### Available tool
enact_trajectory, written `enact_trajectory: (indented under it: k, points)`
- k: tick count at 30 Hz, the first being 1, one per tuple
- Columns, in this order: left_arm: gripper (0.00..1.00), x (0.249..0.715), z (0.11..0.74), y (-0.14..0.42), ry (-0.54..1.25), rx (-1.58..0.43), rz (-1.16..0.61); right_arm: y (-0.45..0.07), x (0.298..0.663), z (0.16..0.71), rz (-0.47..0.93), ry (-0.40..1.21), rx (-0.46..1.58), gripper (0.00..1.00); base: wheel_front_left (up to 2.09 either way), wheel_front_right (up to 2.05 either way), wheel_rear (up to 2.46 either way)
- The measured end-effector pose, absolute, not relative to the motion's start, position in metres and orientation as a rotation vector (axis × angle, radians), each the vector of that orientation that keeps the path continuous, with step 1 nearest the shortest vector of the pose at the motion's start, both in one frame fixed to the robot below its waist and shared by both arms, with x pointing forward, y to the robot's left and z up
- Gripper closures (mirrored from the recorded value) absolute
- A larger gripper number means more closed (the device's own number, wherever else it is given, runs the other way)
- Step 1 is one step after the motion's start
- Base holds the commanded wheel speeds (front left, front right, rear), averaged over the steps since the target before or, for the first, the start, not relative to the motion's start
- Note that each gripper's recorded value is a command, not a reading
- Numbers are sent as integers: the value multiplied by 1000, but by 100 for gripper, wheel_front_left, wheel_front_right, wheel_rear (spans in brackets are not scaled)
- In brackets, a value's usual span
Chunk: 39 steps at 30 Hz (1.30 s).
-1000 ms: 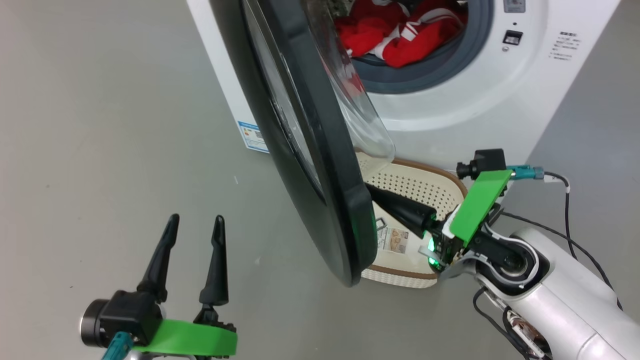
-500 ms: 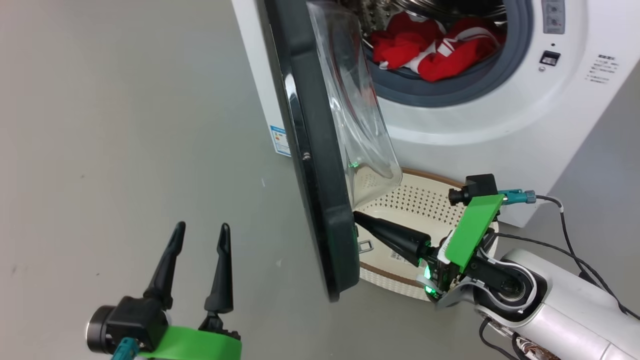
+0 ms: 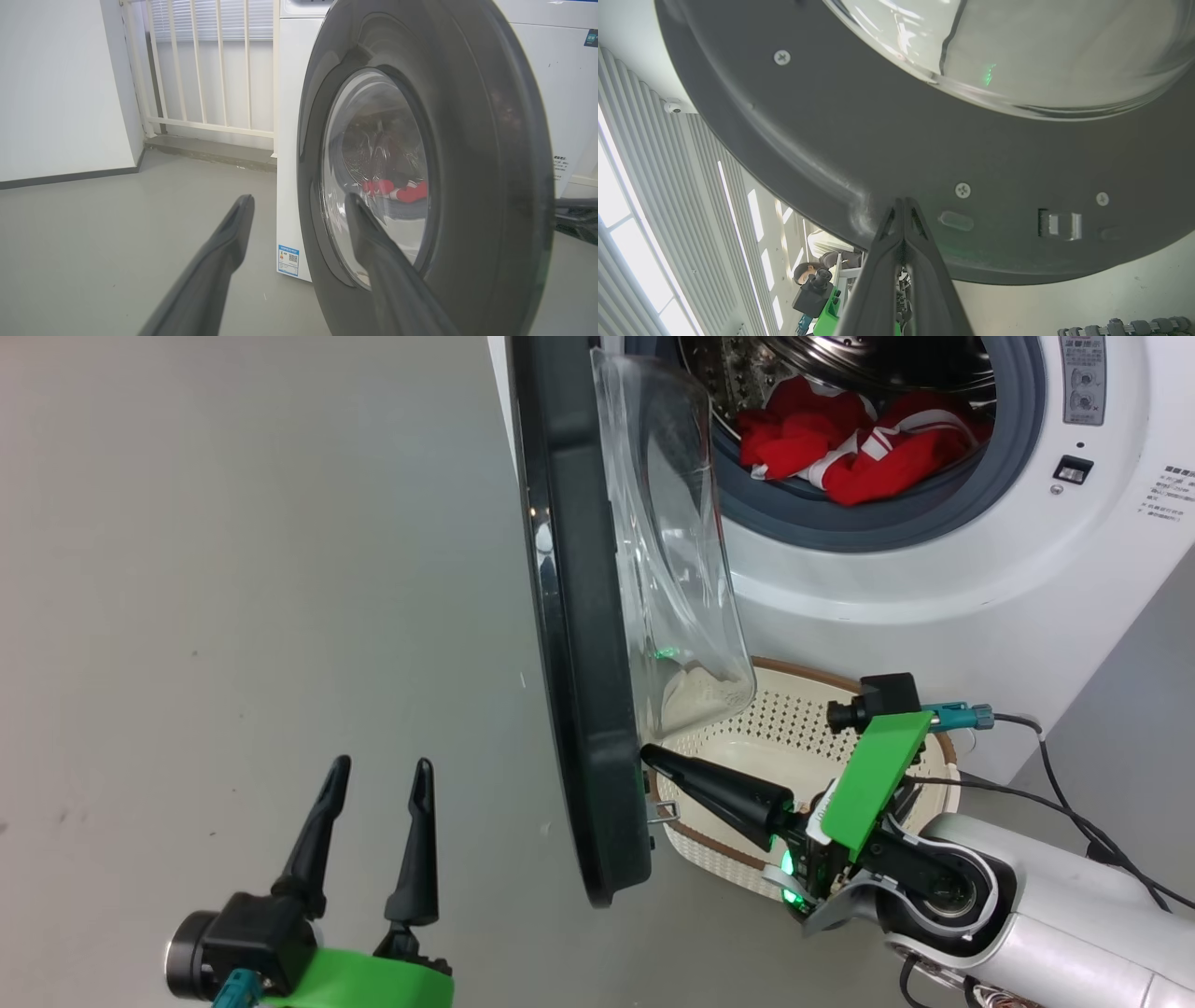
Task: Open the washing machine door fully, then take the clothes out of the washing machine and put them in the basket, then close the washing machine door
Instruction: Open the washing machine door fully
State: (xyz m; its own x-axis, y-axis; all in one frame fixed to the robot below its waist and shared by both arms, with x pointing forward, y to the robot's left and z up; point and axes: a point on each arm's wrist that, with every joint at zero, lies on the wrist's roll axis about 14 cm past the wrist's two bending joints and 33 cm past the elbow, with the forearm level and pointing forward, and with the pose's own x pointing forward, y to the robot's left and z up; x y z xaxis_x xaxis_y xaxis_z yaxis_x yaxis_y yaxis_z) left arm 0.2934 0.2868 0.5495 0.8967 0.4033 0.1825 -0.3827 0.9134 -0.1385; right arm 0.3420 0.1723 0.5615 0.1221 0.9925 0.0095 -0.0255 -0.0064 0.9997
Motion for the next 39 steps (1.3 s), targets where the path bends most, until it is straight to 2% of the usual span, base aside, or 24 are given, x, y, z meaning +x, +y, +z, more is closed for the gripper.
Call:
enact_trajectory:
  k: [13,19,20,23,24,25,26,32,39]
  points:
    - [0,297,547,284,-202,-116,400,171,340,562,1122,1109,1253,100,0,0,0]
    - [0,300,546,283,-202,-118,392,168,350,560,1084,1052,1238,100,0,0,0]
    - [0,300,547,282,-203,-118,391,166,353,559,1076,1033,1231,85,0,0,0]
    - [0,301,547,281,-206,-121,387,160,367,558,1052,936,1176,55,0,0,0]
    - [0,301,548,281,-208,-123,385,158,372,556,1042,896,1147,13,0,0,0]
    - [0,301,548,280,-209,-124,383,155,378,555,1036,852,1113,5,0,0,0]
    - [0,301,549,280,-211,-126,381,152,384,553,1029,814,1080,0,0,0,0]
    - [0,302,549,277,-215,-138,370,134,413,539,997,613,852,0,0,0,0]
    - [0,301,549,275,-221,-150,363,125,433,546,939,458,829,0,0,0,0]
